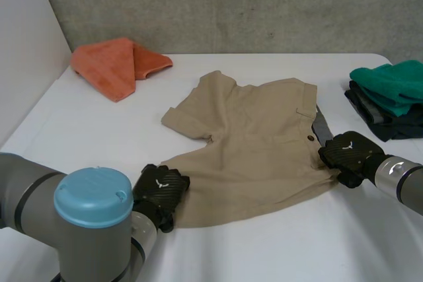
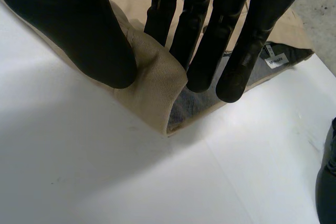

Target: Fold the laundry.

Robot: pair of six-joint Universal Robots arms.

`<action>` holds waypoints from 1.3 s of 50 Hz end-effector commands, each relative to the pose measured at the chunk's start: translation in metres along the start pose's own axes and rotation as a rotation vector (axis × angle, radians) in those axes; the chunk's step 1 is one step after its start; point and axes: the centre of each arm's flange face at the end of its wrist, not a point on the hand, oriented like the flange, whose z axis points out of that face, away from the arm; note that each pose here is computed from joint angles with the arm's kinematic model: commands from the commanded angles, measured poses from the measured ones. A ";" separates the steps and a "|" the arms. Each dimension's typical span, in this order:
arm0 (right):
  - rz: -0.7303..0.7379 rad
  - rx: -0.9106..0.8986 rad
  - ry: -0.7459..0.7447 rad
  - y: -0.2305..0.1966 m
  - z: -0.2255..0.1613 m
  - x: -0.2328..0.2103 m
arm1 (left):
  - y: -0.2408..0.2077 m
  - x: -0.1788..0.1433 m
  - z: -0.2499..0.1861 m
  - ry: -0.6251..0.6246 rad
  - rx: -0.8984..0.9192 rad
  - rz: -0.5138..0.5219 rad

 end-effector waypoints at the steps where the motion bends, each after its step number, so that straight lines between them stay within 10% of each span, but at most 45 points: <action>1: 0.001 -0.002 -0.001 0.000 0.000 -0.001 | 0.007 0.004 0.008 0.005 -0.020 0.005; 22: 0.025 -0.085 -0.054 -0.023 -0.045 -0.005 | -0.040 -0.017 -0.030 -0.044 0.139 -0.008; 38: -0.086 -0.263 -0.181 -0.054 -0.153 0.001 | -0.043 -0.019 -0.120 0.226 -0.062 0.090; 65: -0.044 -0.067 0.273 -0.052 0.016 0.041 | -0.105 -0.059 0.132 -0.190 0.334 0.048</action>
